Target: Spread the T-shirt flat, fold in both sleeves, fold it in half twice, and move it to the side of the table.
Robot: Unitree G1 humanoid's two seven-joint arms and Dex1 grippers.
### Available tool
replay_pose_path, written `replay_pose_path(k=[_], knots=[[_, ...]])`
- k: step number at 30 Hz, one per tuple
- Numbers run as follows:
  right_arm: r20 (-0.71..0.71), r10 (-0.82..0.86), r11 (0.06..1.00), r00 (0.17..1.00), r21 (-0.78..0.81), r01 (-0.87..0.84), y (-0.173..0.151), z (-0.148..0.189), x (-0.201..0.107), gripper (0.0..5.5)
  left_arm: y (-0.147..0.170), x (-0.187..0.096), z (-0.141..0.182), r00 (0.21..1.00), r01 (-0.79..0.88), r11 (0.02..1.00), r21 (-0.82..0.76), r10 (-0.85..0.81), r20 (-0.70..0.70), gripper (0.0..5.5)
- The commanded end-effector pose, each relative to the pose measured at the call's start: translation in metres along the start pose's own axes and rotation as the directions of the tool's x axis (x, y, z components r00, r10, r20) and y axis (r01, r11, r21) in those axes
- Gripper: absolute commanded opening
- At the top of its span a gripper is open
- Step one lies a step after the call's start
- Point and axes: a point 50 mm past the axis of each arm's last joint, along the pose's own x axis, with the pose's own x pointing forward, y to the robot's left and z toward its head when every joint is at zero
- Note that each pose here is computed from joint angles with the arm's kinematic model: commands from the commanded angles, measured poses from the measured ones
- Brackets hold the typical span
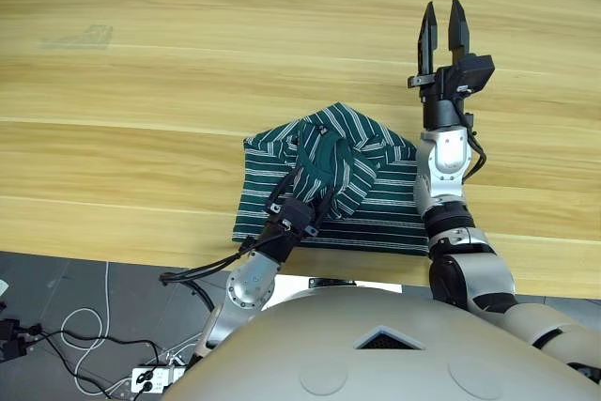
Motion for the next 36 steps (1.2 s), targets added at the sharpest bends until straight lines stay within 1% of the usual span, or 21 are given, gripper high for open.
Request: replay_pose_path(k=[1,4,11,14,18,20,21,28,33,35,36], knots=[[0.008,0.0,1.0,1.0,-0.005,0.0,0.0,0.002,0.004,1.65,0.001,0.001,-0.007,0.999,-0.014,0.999,0.03,0.015,-0.028,3.36],[0.008,-0.001,1.0,1.0,-0.004,0.001,-0.001,0.002,0.004,1.65,0.005,0.001,-0.009,0.998,-0.041,0.998,0.042,0.042,-0.04,3.02],[0.008,0.001,1.0,1.0,-0.005,-0.001,-0.001,0.002,0.003,1.65,0.011,0.002,-0.007,0.996,-0.085,0.996,0.038,0.086,-0.026,1.65],[0.006,0.003,1.0,1.0,-0.006,-0.003,-0.001,0.001,0.003,1.65,0.011,0.002,-0.006,0.996,-0.084,0.996,0.036,0.085,-0.02,1.26],[0.004,0.005,1.0,1.0,-0.006,-0.005,0.0,0.001,0.003,1.65,0.01,0.003,-0.006,0.996,-0.082,0.996,0.036,0.082,-0.015,0.54],[0.002,0.005,1.0,1.0,-0.006,-0.005,0.0,0.0,0.003,1.65,0.011,0.004,-0.006,0.996,-0.084,0.996,0.037,0.085,-0.013,0.29],[0.002,0.005,1.0,1.0,-0.006,-0.005,0.0,0.0,0.003,1.65,0.012,0.004,-0.006,0.996,-0.086,0.996,0.039,0.086,-0.013,0.06],[-0.008,0.005,1.0,1.0,-0.004,-0.005,0.0,-0.002,0.005,1.65,0.019,0.008,-0.004,0.994,-0.109,0.993,0.05,0.109,0.007,0.01],[-0.051,-0.004,0.999,0.999,0.04,0.007,-0.006,-0.004,-0.001,1.65,0.046,0.014,0.015,0.983,-0.167,0.983,0.078,0.159,0.092,0.01],[-0.074,0.054,0.995,0.996,0.093,-0.047,-0.005,-0.001,-0.002,1.65,0.061,0.014,0.024,0.976,-0.188,0.978,0.089,0.176,0.126,0.01],[-0.108,0.147,0.978,0.983,0.165,-0.128,0.0,0.002,-0.007,1.65,0.069,0.013,0.027,0.974,-0.199,0.974,0.11,0.184,0.134,0.01]])
